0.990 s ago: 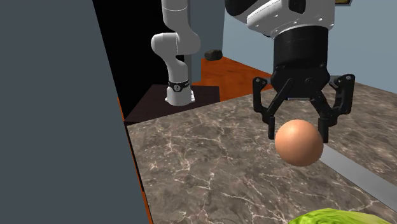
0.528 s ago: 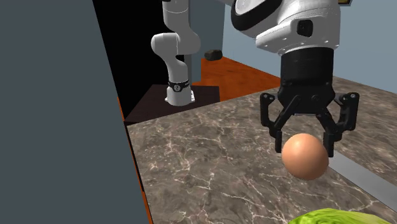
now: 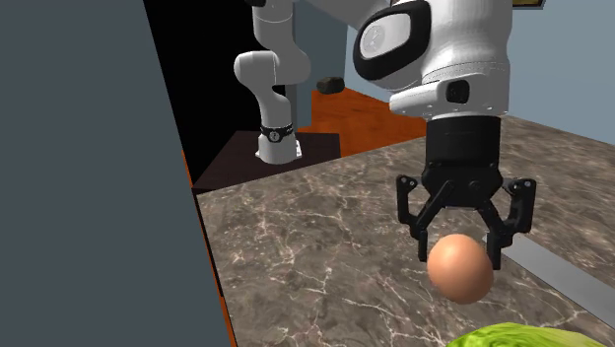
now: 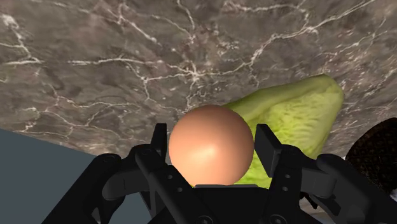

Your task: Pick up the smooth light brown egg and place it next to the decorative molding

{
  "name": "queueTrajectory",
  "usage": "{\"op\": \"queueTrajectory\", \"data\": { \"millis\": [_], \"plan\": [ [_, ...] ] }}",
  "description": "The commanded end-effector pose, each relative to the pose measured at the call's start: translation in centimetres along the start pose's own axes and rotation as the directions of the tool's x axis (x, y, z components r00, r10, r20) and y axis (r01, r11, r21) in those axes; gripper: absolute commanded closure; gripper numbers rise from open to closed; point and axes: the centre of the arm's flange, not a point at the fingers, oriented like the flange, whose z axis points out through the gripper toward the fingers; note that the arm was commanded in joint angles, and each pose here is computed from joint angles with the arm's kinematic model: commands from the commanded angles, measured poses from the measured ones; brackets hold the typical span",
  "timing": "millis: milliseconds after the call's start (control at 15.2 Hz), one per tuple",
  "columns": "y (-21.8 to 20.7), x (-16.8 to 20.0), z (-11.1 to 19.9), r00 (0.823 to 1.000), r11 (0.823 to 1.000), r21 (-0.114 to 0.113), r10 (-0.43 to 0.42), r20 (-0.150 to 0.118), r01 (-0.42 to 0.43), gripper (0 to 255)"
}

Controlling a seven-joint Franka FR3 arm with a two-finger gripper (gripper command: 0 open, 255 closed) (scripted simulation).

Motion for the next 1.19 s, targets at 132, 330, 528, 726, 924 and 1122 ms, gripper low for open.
{"op": "queueTrajectory", "data": {
  "millis": [132,330,528,726,924,1122],
  "plan": [
    [0.3,-0.9,1.9,1.000,1.000,0.001,0.000,-0.001,0.000,255],
    [0.5,-1.7,3.3,1.000,1.000,0.001,0.000,-0.001,0.000,255],
    [0.7,-2.4,4.7,1.000,1.000,0.001,0.000,-0.001,0.000,255],
    [0.8,-3.0,5.7,1.000,1.000,0.001,0.000,-0.001,0.000,255],
    [0.8,-3.0,5.7,1.000,1.000,0.001,0.000,-0.001,0.000,255],
    [0.8,-3.0,5.7,1.000,1.000,0.001,0.000,-0.001,0.000,255]
  ]
}}
